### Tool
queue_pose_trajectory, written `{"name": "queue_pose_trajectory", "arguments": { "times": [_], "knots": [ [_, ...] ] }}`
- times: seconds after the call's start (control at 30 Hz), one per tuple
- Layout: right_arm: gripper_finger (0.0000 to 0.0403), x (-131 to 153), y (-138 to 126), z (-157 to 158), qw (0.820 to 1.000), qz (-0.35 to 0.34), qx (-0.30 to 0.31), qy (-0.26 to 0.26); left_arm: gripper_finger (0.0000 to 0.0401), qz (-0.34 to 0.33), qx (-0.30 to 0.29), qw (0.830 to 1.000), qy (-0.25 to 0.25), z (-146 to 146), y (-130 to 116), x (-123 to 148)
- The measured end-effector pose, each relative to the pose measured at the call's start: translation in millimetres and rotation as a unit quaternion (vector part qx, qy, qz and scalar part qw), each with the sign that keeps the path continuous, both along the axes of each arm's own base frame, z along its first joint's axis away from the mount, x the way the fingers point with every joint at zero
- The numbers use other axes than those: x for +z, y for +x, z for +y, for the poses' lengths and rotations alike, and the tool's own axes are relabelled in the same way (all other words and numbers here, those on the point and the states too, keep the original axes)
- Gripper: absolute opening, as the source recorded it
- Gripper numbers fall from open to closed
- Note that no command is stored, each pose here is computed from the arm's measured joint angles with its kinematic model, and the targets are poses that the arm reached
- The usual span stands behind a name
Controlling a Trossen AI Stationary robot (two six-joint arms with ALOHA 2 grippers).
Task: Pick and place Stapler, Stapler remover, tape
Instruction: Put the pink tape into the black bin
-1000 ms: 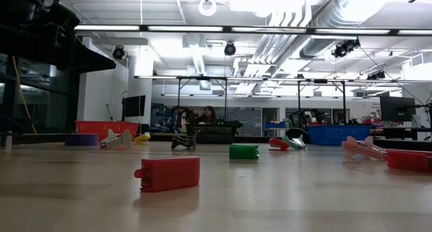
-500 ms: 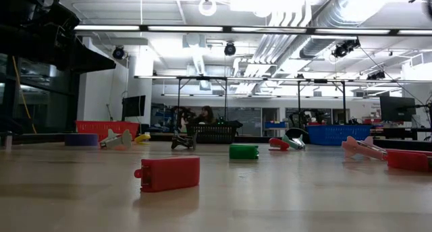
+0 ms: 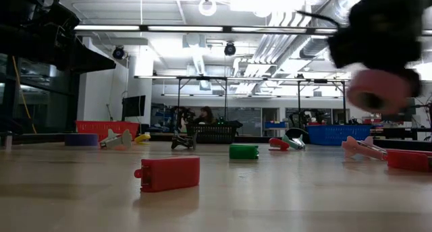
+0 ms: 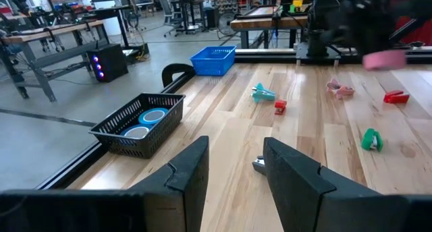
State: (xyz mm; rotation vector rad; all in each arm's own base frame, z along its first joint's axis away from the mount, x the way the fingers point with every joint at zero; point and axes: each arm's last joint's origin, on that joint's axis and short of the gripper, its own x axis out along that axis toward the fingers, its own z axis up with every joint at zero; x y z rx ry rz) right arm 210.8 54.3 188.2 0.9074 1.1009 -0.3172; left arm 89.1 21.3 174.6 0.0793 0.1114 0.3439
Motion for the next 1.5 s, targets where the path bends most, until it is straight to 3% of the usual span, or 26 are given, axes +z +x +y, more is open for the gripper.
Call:
{"name": "queue_pose_trajectory", "arguments": {
  "times": [0.27,0.6,0.87,1.03,1.3,1.5],
  "knots": [
    [0.0031,38.2,34.4,-81.3,0.995,-0.071,-0.032,-0.069,0.0138,0.000,0.000,1.000,0.000,0.0,0.0,0.0],
    [0.0031,74.8,91.6,-168.1,0.985,-0.053,0.001,-0.165,0.0138,0.000,0.000,1.000,0.000,0.0,0.0,0.0],
    [0.0031,73.7,143.5,-236.0,0.977,-0.010,0.018,-0.211,0.0138,0.000,0.000,1.000,0.000,0.0,0.0,0.0],
    [0.0031,64.2,167.7,-275.3,0.978,0.019,0.018,-0.209,0.0138,0.000,0.000,1.000,0.000,0.0,0.0,0.0],
    [0.0031,48.7,181.6,-328.6,0.975,0.056,0.009,-0.214,0.0138,0.000,0.000,1.000,0.000,0.0,0.0,0.0],
    [0.0031,38.7,182.4,-349.4,0.974,0.058,0.005,-0.219,0.0138,0.000,0.000,1.000,0.000,0.0,0.0,0.0]
  ]
}}
